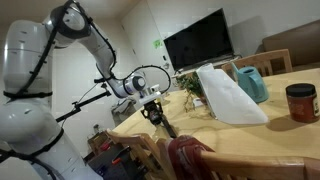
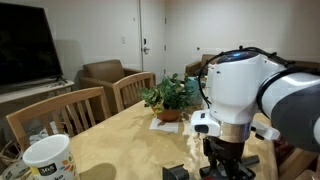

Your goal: Move the grey gadget to the right

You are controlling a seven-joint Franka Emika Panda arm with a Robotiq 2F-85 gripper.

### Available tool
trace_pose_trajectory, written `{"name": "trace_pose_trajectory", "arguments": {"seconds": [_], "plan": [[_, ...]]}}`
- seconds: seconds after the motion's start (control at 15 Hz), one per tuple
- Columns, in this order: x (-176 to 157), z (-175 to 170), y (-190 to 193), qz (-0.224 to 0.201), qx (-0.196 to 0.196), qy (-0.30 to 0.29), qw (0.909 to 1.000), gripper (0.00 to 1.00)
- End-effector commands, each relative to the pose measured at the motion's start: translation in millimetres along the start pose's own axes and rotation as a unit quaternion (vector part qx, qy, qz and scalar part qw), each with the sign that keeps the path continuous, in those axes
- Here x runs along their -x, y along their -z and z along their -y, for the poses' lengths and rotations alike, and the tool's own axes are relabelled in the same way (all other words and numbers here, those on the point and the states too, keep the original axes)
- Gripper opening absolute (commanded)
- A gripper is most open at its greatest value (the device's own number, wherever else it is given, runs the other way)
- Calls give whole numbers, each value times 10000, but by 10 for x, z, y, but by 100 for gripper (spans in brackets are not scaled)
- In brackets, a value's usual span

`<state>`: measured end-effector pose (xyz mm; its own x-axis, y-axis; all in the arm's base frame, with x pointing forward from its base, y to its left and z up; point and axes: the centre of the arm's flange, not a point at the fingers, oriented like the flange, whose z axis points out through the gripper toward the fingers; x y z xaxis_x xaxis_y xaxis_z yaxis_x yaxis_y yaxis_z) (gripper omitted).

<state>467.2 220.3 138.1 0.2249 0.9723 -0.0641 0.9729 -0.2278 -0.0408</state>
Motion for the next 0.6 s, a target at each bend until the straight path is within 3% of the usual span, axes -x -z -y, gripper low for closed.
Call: {"name": "trace_pose_trajectory", "arguments": {"seconds": [0.0,0.53], "plan": [[-82,-44,59,71,-51,-106,9999,43],[-46,-82,27,79,-101,-87,9999,43]]}}
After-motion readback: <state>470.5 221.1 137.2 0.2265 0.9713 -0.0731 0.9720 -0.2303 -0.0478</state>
